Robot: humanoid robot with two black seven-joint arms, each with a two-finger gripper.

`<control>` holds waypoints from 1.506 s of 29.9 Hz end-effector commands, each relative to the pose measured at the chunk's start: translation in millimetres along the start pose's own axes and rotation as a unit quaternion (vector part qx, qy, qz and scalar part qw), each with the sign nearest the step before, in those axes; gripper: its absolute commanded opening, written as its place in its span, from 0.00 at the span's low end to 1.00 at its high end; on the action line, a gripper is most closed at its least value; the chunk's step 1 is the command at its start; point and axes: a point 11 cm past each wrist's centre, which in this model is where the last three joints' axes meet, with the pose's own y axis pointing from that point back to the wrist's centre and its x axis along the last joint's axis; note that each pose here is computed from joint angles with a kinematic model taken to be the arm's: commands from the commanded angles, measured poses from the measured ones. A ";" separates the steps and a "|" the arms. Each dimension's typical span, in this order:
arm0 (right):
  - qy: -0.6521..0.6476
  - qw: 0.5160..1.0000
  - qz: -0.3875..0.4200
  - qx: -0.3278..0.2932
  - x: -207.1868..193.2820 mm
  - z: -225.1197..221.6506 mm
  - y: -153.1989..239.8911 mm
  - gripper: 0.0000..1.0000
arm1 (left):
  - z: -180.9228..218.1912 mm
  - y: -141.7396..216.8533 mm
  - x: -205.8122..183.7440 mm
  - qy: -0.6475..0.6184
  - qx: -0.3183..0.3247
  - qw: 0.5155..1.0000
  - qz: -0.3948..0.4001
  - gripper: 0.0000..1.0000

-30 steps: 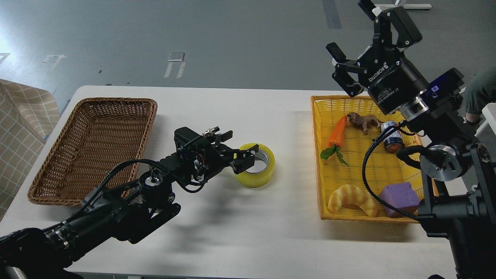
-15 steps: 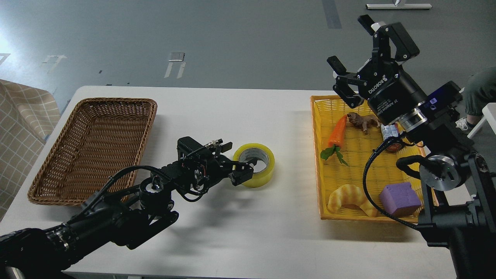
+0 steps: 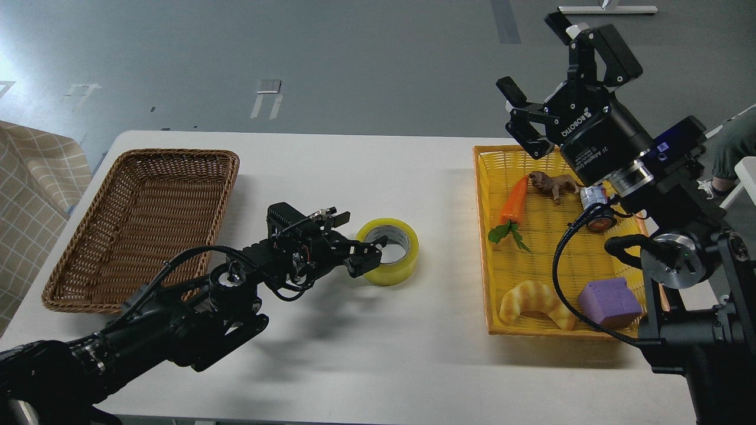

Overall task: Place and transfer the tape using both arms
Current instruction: 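Close the left gripper on the tape roll's edge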

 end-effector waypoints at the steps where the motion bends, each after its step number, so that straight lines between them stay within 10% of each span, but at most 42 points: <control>1: -0.001 1.000 0.002 -0.005 0.5 3.5 2.0 1.00 | 0.7 0.5 0.2 -0.001 -0.007 1.000 0.000 0.92; 31: 0.009 0.999 -0.013 -0.032 -4.4 15.0 8.2 1.00 | -6.6 0.6 -1.0 -0.028 -0.032 0.999 0.004 0.92; 45: 0.003 0.999 -0.007 -0.038 -3.4 21.3 12.8 1.00 | -10.5 2.5 -8.3 -0.031 -0.028 0.999 -0.007 0.48</control>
